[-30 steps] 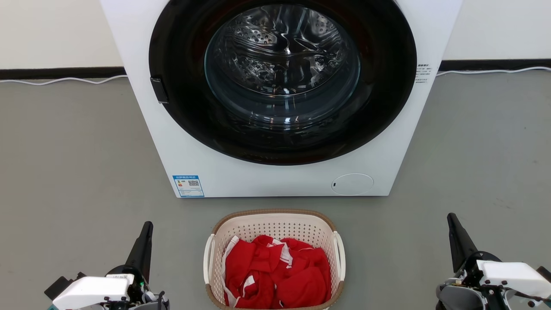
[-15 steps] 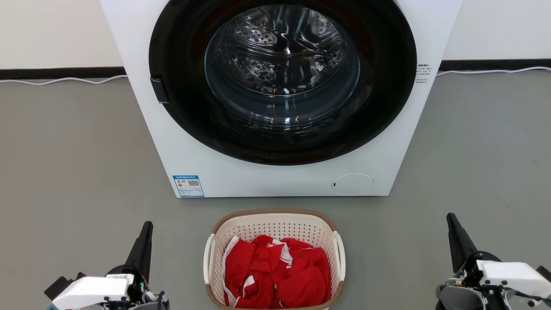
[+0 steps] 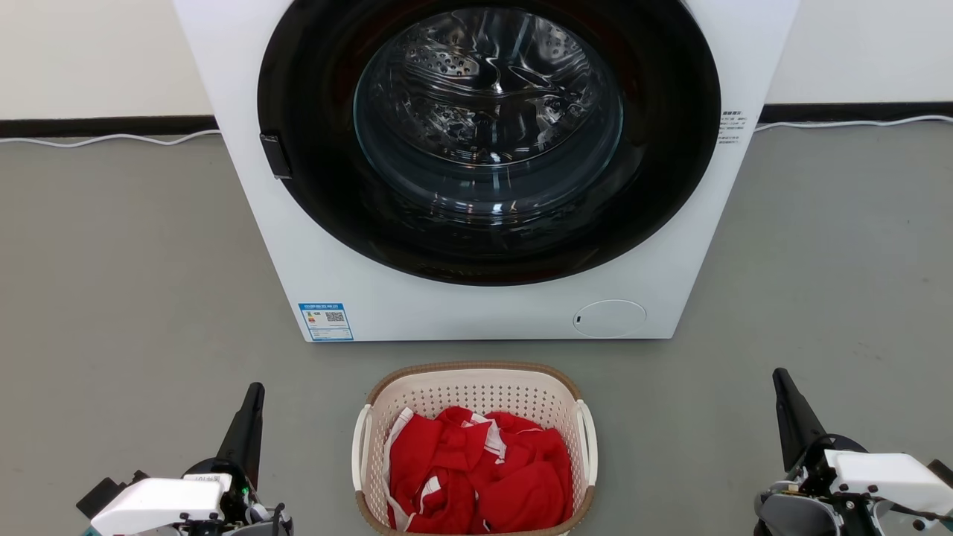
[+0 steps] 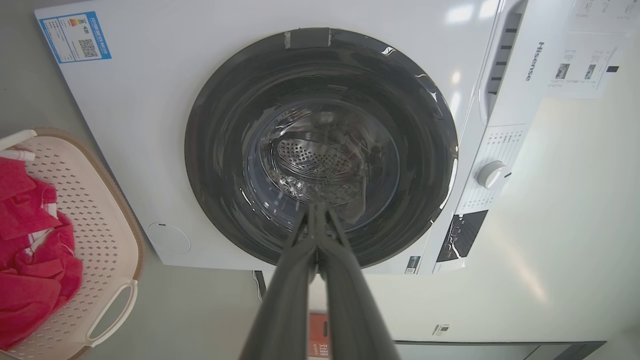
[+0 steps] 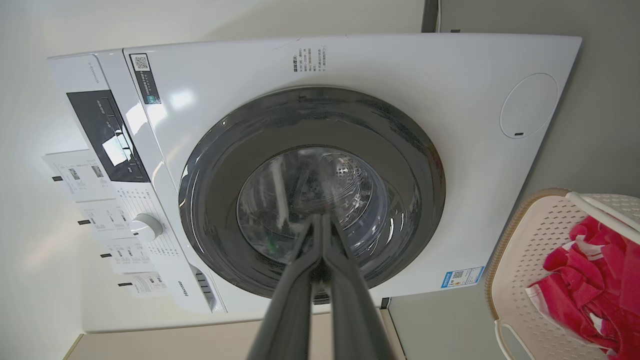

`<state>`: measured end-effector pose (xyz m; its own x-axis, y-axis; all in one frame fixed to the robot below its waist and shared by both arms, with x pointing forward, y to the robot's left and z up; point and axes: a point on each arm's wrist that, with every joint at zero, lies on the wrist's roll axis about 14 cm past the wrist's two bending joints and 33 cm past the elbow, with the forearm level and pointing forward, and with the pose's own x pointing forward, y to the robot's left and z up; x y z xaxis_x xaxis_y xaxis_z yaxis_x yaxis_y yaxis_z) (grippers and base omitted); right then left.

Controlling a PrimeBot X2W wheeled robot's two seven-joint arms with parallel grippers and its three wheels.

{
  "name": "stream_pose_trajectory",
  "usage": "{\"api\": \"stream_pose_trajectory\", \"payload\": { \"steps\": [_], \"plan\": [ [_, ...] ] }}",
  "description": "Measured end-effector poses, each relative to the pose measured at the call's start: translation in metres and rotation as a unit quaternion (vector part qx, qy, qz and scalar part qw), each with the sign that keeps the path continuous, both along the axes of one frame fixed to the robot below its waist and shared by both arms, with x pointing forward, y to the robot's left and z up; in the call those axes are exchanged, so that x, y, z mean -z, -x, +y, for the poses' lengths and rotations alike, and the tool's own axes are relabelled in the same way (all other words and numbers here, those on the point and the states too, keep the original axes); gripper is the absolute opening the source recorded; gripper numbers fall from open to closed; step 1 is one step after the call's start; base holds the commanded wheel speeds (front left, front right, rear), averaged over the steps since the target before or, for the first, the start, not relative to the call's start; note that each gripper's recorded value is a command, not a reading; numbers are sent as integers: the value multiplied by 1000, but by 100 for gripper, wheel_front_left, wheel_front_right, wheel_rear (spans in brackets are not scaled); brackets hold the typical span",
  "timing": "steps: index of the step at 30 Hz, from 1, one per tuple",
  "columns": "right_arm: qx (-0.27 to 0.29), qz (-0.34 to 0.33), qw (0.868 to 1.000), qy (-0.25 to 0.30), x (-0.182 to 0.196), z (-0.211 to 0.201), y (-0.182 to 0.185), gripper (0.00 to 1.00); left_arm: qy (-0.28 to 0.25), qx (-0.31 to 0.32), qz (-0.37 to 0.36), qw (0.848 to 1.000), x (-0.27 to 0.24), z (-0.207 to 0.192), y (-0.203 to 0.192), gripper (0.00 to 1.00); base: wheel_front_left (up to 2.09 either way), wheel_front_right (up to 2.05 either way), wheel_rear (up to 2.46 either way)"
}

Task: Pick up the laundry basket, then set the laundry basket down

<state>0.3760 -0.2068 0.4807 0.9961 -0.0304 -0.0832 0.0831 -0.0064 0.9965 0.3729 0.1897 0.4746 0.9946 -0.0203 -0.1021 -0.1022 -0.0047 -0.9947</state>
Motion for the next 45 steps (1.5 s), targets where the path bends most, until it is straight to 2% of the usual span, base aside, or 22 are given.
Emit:
{"api": "stream_pose_trajectory", "payload": {
  "steps": [45],
  "plan": [
    [1, 0, 1000, 0, 0, -1, 0, 0, 0, 0, 0, 1000, 0, 0, 0, 0, 0, 0, 0]
  ]
}}
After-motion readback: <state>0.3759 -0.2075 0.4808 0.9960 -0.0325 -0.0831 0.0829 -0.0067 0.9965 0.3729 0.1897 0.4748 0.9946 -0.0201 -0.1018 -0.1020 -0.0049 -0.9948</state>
